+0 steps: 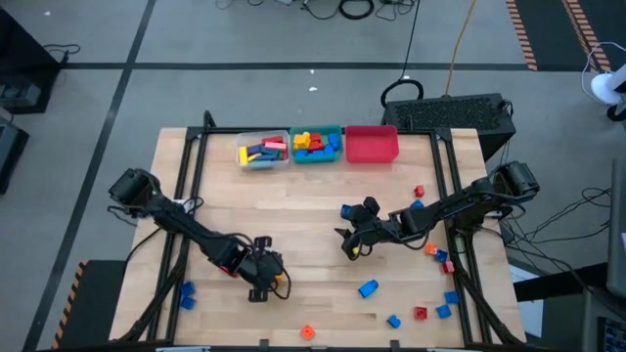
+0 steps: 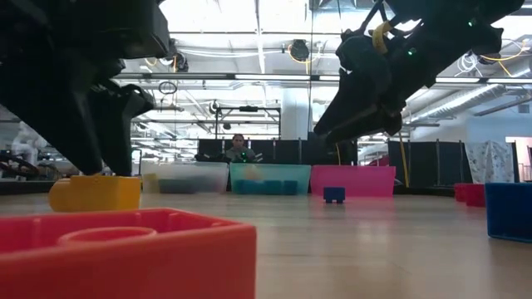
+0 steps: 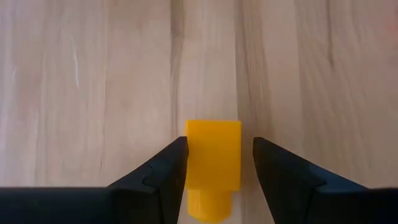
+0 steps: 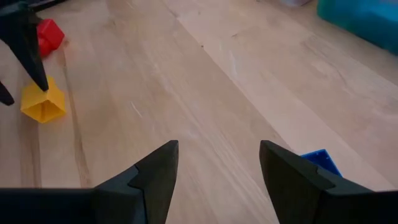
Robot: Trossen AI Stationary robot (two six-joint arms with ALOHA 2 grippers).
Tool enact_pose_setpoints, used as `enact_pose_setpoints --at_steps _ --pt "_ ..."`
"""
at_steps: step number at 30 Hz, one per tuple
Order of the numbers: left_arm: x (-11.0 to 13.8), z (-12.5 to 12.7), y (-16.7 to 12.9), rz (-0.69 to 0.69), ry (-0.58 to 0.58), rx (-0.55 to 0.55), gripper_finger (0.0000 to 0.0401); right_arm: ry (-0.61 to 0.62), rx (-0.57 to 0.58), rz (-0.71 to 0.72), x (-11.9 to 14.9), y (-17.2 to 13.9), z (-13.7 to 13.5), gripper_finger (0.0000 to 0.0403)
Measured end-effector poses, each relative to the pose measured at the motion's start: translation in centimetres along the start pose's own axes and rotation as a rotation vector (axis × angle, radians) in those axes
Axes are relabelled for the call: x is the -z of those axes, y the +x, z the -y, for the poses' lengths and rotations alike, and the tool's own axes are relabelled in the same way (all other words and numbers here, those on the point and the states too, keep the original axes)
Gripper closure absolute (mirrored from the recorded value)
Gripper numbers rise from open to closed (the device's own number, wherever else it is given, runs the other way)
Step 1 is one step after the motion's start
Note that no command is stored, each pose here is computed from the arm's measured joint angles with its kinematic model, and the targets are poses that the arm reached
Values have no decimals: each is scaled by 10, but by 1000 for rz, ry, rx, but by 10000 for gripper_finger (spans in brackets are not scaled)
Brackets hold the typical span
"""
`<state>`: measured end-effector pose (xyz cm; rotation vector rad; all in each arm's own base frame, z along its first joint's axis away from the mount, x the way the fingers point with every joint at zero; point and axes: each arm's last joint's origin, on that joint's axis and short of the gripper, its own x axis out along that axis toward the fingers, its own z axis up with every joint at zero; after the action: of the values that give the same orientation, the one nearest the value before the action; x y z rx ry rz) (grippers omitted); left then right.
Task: Sort blocks by size
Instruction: Put the yellow 1 stud game piece into the green bin
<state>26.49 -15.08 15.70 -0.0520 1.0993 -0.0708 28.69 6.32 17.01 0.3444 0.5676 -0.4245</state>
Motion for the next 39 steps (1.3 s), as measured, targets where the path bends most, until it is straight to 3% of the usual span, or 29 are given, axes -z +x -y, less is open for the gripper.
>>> enact_pose_setpoints --at_steps 5,13,20,29,39 --pt "10 -2 15 -87 11 -29 216 3 -3 5 0 0 0 193" --pt "12 0 32 -113 26 -35 217 3 -4 5 -1 0 0 193" --pt "5 -12 35 -89 74 -65 266 4 -2 7 -1 0 0 193" --pt "-21 -64 33 -12 113 -145 266 4 -2 7 -1 0 0 193" --pt "-66 -171 7 144 88 -324 266 -35 5 2 0 0 0 193"
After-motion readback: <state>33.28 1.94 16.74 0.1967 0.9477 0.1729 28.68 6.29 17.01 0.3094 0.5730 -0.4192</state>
